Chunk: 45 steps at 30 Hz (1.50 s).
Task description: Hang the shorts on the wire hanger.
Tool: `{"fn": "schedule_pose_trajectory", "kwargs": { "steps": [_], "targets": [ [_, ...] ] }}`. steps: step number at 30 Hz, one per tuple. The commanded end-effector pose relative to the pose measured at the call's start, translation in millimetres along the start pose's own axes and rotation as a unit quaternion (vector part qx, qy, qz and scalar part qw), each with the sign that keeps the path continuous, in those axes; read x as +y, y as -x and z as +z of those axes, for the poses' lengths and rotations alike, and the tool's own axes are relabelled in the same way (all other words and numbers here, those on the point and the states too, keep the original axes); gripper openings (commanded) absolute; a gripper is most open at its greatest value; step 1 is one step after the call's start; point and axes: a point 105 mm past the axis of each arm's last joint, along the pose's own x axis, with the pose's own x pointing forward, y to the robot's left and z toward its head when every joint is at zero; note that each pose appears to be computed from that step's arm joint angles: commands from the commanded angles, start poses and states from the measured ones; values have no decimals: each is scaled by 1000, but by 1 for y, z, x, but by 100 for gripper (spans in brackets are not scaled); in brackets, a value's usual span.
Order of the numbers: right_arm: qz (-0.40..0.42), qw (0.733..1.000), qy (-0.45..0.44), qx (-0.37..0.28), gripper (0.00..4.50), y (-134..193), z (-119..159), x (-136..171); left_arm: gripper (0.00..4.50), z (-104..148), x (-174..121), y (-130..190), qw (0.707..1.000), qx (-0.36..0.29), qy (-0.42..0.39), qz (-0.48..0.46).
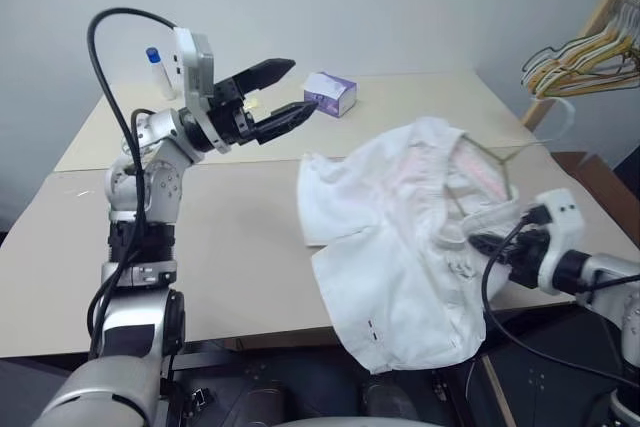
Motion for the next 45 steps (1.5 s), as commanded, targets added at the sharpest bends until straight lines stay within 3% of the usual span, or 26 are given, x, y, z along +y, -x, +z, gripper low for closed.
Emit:
{"fn": "schedule_pose_trajectory", "kwargs": {
  "steps": [1, 4, 13, 19, 24, 33, 45],
  "targets": [
    [-123, 990, -58, -44, 0, 19, 17, -30, 444, 27, -16, -8, 998, -53, 25, -18],
    [-212, 971, -97, -56, 0, 29, 25, -55, 444, 33, -24, -14, 996, -67, 41, -29],
    [-366, 915, -145, -90, 0, 56, 52, -98, 444, 31, -33, -16, 996, -65, 47, -35],
    [-418, 876, -202, -134, 0, 75, 83, -121, 444, 30, -35, -15, 997, -63, 44, -33],
    [-446, 840, -269, -155, 0, 89, 92, -148, 444, 29, -36, -13, 997, -58, 39, -32],
    [-476, 810, -301, -162, 0, 102, 88, -189, 444, 30, -36, -12, 998, -53, 29, -30],
    [-471, 810, -327, -127, 0, 88, 63, -195, 444, 31, -36, -11, 998, -44, 20, -36]
  ]
}}
